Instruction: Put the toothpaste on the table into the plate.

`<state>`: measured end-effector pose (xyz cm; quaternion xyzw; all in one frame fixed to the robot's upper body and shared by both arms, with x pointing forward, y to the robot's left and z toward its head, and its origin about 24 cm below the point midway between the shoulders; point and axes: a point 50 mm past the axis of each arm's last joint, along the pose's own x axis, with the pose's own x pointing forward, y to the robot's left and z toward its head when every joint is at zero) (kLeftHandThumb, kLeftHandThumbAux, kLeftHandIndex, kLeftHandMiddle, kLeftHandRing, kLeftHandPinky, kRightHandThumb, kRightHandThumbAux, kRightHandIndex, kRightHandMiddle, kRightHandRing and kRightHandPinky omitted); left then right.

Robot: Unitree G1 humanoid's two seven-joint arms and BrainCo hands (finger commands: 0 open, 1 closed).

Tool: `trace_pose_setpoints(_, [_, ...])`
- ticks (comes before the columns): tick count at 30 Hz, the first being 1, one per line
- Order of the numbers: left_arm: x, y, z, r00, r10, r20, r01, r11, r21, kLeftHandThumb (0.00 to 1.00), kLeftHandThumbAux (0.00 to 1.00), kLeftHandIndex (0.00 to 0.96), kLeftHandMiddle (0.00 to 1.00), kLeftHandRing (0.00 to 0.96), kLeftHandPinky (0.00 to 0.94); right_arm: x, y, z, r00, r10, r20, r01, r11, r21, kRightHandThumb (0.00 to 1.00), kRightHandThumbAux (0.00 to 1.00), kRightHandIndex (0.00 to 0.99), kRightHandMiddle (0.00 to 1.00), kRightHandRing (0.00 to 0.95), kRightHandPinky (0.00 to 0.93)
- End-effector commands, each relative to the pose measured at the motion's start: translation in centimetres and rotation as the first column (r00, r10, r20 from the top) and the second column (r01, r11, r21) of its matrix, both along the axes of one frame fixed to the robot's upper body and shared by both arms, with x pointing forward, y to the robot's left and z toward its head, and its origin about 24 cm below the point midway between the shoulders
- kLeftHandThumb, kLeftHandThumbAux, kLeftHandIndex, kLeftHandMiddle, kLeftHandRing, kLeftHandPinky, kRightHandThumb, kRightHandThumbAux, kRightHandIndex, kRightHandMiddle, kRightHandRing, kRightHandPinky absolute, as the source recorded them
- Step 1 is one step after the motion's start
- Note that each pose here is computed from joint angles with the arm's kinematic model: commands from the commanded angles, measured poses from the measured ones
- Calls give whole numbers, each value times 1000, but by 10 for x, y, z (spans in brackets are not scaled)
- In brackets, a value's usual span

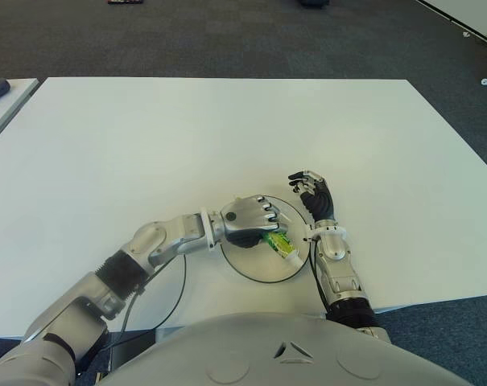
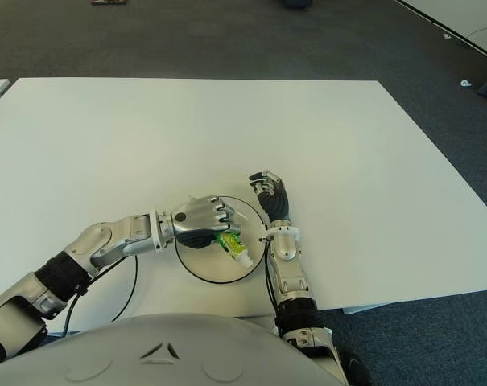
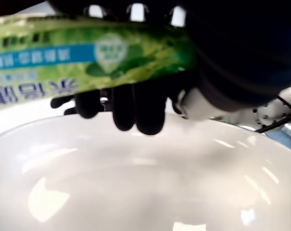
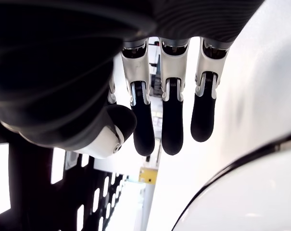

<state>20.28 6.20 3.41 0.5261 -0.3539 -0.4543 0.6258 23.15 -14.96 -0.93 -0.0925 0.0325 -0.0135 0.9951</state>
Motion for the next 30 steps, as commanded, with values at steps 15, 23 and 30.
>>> trace_pose_setpoints(15, [5,9,3,995,77,62,-75,996,-39,691,718,426,525,490,441,-1,-2,-2,1000,-4,-2,4,1000,-1,710,732,416,415,407,426])
trace_pose_setpoints(23, [6,12,0,994,85,64,-85,996,0,442,764,267,252,262,256,-1,-2,-4,1000,-1,-4,1,1000,2,709,732,416,414,406,419])
trace_pose_setpoints(30, [8,12,-2,995,88,41,-89,996,6,182,804,36,91,106,103,-1,-2,-4,1000,-1,-7,1,1000,10,707,732,416,410,405,420])
